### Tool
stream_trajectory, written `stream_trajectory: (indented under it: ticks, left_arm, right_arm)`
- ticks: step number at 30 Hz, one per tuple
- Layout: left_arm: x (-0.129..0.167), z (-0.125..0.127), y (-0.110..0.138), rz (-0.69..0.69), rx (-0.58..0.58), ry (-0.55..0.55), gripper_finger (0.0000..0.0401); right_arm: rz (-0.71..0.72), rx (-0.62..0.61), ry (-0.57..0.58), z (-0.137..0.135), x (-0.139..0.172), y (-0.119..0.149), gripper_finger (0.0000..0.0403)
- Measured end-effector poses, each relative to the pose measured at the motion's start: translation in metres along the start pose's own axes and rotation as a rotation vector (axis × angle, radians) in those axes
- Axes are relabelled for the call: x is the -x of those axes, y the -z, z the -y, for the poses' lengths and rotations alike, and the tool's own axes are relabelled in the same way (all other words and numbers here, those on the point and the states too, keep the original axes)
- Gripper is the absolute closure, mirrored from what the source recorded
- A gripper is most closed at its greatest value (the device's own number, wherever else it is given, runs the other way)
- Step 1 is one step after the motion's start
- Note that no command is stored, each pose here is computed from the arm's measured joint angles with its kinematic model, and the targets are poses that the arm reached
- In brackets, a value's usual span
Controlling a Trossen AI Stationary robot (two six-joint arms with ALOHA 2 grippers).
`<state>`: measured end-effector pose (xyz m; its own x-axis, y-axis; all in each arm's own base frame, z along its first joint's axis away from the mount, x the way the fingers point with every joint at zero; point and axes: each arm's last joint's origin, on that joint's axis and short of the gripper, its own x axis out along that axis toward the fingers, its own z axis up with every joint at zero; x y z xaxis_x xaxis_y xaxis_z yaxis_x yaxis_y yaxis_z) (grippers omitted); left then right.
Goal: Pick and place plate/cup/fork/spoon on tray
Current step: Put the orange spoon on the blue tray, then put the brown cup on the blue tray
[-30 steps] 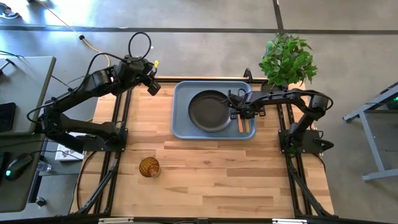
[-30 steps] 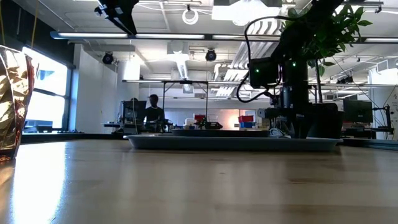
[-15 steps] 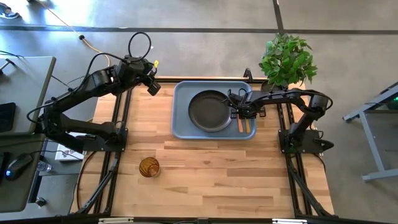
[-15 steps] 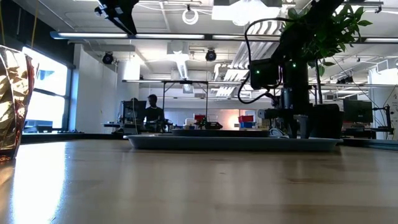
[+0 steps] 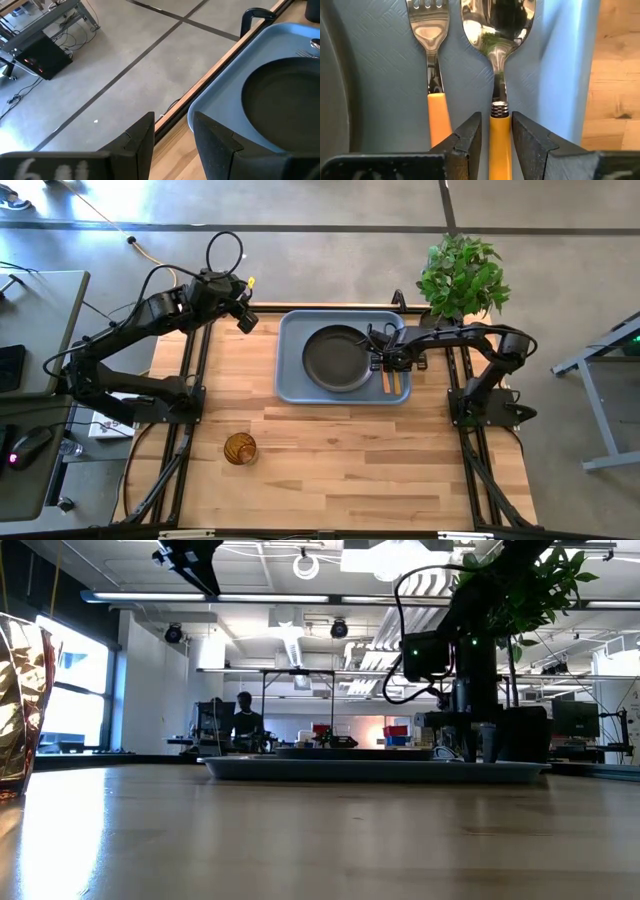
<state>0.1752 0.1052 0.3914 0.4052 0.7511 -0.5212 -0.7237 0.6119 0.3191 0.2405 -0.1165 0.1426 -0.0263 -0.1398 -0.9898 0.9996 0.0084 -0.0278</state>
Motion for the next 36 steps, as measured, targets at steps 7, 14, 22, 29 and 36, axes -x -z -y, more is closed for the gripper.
stream_trajectory:
  ticks: [7, 14, 22, 29, 36]
  left_arm:
    - [0.000, 0.000, 0.000, 0.000, 0.000, 0.002, 0.0275]
    - [0.000, 0.000, 0.000, 0.000, 0.000, 0.002, 0.0275]
    - [0.000, 0.000, 0.000, 0.000, -0.001, 0.003, 0.0275]
    - [0.001, 0.003, 0.001, -0.002, -0.030, 0.092, 0.0275]
    - [0.003, 0.004, 0.012, -0.100, -0.075, 0.185, 0.0275]
  right_arm:
    - [0.003, 0.000, 0.002, 0.000, 0.000, 0.000, 0.0304]
    - [0.006, 0.000, 0.005, 0.001, 0.000, 0.000, 0.0304]
    - [0.024, -0.002, 0.005, 0.002, 0.013, -0.002, 0.0304]
    - [0.076, -0.009, -0.029, -0.004, 0.049, -0.010, 0.0304]
    - [0.112, 0.053, -0.135, -0.026, 0.082, 0.002, 0.0304]
